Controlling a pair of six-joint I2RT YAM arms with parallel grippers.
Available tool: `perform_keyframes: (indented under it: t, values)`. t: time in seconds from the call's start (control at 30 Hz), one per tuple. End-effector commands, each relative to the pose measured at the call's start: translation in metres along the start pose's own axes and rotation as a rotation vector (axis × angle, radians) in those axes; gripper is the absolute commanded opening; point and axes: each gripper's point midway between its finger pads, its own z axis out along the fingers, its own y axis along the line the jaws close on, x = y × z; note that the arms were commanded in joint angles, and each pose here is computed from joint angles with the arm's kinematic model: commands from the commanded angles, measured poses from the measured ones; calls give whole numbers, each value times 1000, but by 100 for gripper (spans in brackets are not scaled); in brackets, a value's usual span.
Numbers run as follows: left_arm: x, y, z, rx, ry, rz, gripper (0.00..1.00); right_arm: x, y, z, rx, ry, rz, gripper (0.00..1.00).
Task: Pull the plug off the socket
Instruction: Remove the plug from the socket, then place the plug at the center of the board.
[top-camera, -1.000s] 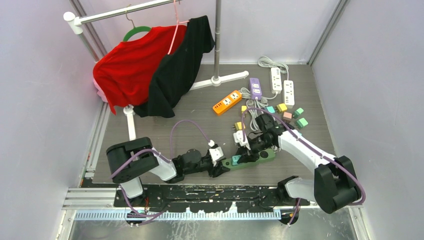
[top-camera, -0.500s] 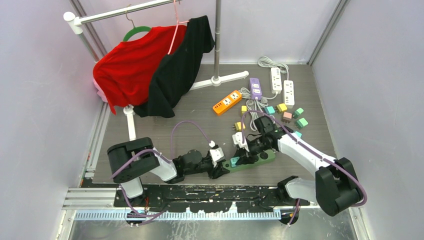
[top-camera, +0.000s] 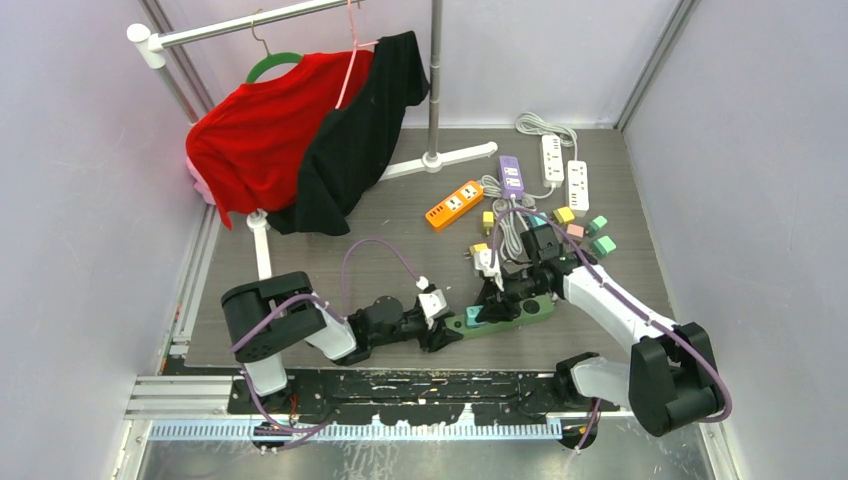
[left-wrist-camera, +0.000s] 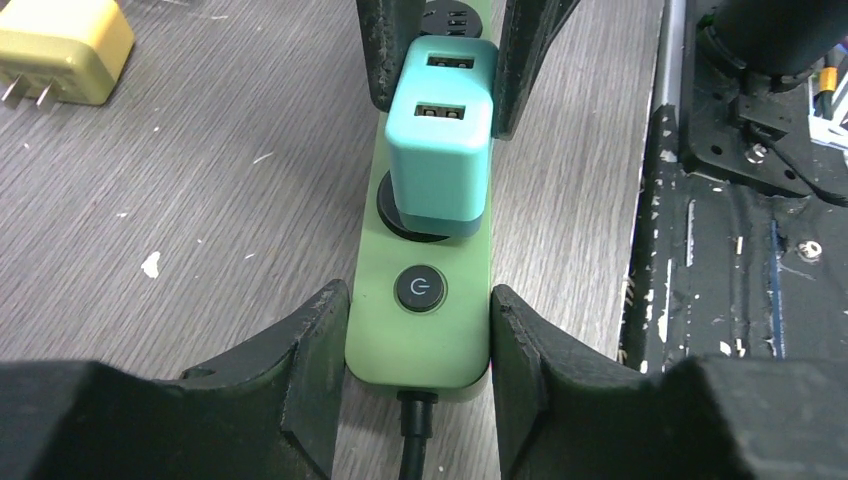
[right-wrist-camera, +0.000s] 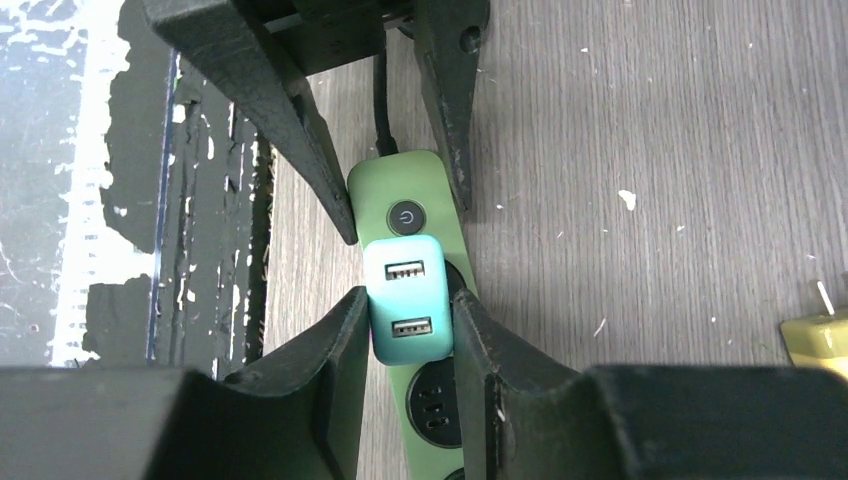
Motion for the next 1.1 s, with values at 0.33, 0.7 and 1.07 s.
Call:
perform_keyframes:
  t: [0.33, 0.7, 1.07]
  values:
    - [51, -2, -14, -3, 183, -58, 0, -42, 29, 4, -153, -188, -372, 1]
    - [50, 4, -18, -26, 186, -65, 0, -79, -45, -54, 207, -213, -67, 1]
    - [35, 4, -26, -35, 178, -71, 0, -47, -160, -117, 833, -304, 400, 22]
